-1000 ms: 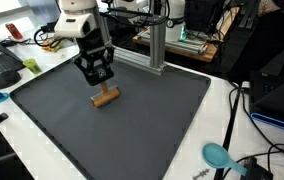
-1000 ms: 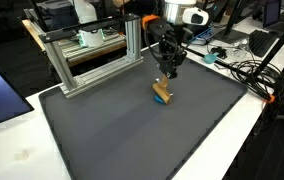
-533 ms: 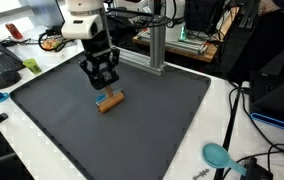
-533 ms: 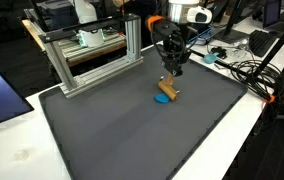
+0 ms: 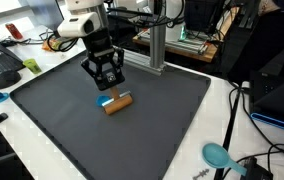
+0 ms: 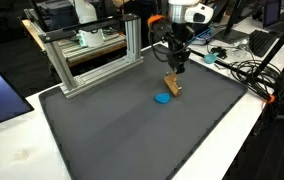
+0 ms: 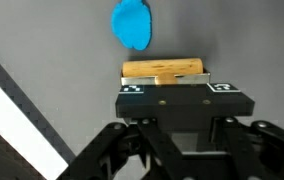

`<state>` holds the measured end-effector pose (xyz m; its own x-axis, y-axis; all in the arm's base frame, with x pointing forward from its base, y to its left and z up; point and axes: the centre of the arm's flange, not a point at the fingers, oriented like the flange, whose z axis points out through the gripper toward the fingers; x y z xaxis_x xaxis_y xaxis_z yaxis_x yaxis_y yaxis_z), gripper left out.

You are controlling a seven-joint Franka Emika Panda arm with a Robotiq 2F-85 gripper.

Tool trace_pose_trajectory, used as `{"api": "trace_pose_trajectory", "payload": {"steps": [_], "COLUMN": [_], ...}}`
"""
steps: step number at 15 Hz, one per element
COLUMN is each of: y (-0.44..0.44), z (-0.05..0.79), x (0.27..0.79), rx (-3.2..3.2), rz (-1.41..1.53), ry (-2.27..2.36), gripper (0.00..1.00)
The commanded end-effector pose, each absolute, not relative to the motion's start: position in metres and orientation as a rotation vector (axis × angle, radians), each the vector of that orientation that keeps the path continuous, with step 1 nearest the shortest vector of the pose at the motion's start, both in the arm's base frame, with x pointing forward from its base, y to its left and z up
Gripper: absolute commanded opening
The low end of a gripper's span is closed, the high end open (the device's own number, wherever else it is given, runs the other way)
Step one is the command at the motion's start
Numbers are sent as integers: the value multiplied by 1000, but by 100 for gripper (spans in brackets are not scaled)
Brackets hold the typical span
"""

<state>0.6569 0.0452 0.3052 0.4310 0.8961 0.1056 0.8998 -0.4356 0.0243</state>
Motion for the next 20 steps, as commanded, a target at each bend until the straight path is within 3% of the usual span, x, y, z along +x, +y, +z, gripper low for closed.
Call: {"api": "trace_pose_trajectory", "payload": {"steps": [1, 14, 16, 17, 20], "y": [31, 8, 0, 4, 4], "z": [344, 379, 370, 369, 363], "x": [643, 650, 647, 647, 647], "rx": [-2746, -3160, -3144, -3154, -3152], "rz": [-237, -182, -204, -201, -188], "ry": [-1377, -320, -381, -366, -373], "gripper": [22, 22, 22, 47, 47]}}
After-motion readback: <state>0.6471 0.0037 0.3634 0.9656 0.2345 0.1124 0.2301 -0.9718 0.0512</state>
